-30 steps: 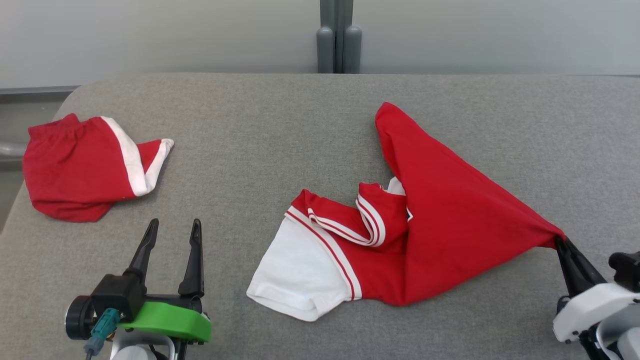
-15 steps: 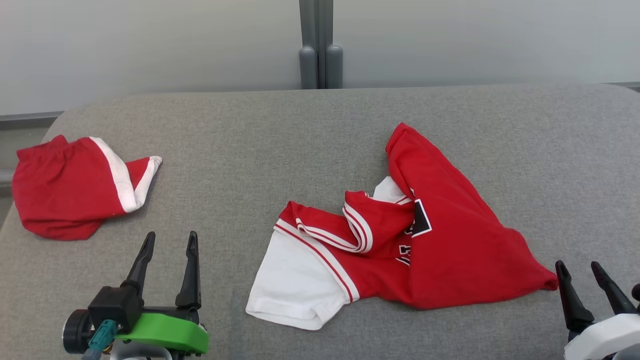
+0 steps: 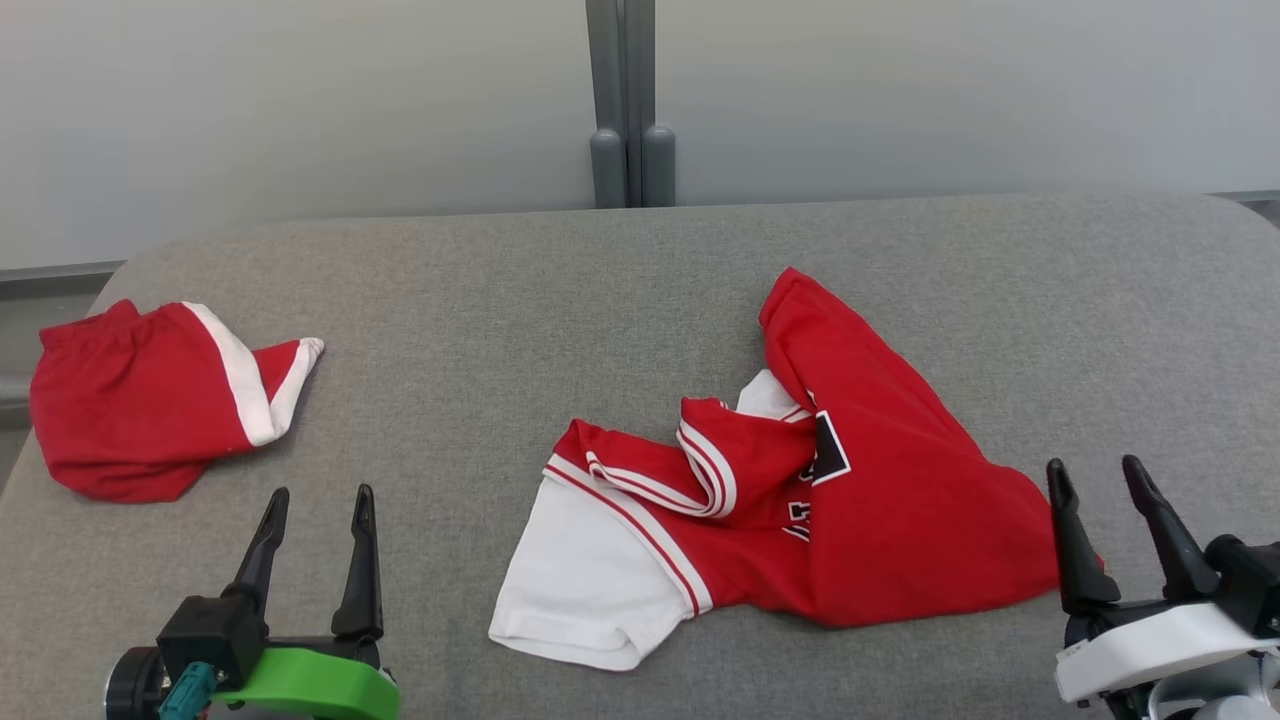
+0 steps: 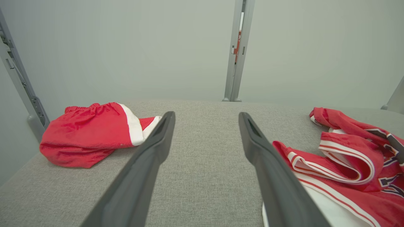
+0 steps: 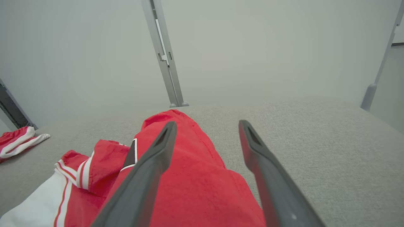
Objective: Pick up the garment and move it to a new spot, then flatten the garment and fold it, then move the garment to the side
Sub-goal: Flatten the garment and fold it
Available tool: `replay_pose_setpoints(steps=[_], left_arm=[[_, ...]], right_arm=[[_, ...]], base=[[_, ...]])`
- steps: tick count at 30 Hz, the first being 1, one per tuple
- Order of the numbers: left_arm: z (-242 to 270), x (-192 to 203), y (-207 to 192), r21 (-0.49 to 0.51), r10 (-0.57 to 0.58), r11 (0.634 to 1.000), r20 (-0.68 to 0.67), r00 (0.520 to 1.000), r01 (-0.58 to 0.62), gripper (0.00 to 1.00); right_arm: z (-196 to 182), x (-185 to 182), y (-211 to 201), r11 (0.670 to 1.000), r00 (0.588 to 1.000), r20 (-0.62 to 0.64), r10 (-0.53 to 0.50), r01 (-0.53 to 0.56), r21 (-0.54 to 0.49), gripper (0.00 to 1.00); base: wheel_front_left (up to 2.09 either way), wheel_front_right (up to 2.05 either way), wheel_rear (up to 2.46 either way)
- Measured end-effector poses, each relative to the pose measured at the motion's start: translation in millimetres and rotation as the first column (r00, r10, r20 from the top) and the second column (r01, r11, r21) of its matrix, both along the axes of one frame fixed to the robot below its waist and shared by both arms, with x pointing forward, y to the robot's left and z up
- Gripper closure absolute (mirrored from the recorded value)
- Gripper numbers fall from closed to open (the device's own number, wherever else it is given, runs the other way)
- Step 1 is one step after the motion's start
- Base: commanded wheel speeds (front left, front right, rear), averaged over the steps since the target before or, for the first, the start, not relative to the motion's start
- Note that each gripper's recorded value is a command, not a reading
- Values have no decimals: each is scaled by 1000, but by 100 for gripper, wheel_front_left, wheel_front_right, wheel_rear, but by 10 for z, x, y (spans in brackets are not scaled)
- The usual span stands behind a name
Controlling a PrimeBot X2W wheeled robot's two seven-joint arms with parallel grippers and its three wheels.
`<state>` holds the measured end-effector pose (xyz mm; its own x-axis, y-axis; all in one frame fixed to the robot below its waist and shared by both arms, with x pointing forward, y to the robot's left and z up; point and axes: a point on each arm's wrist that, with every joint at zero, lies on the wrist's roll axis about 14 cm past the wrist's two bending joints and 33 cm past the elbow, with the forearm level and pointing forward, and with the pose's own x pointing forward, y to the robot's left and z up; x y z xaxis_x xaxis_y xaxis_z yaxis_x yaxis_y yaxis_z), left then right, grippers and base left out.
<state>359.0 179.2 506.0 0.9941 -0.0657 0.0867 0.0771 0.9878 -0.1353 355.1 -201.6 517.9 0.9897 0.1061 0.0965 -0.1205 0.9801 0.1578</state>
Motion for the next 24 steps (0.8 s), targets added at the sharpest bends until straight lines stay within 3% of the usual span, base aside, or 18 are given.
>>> replay_pose_setpoints(steps=[8, 24], left_arm=[[27, -39, 29, 7, 8, 1000, 9, 1000, -8, 0], [-24, -174, 136, 22, 31, 999, -5, 1000, -31, 0]], right_arm=[[257, -38, 218, 999, 994, 101, 37, -33, -40, 0], [207, -226, 247, 999, 995, 95, 9, -6, -38, 0]], base=[[0, 0, 0], [0, 0, 0]])
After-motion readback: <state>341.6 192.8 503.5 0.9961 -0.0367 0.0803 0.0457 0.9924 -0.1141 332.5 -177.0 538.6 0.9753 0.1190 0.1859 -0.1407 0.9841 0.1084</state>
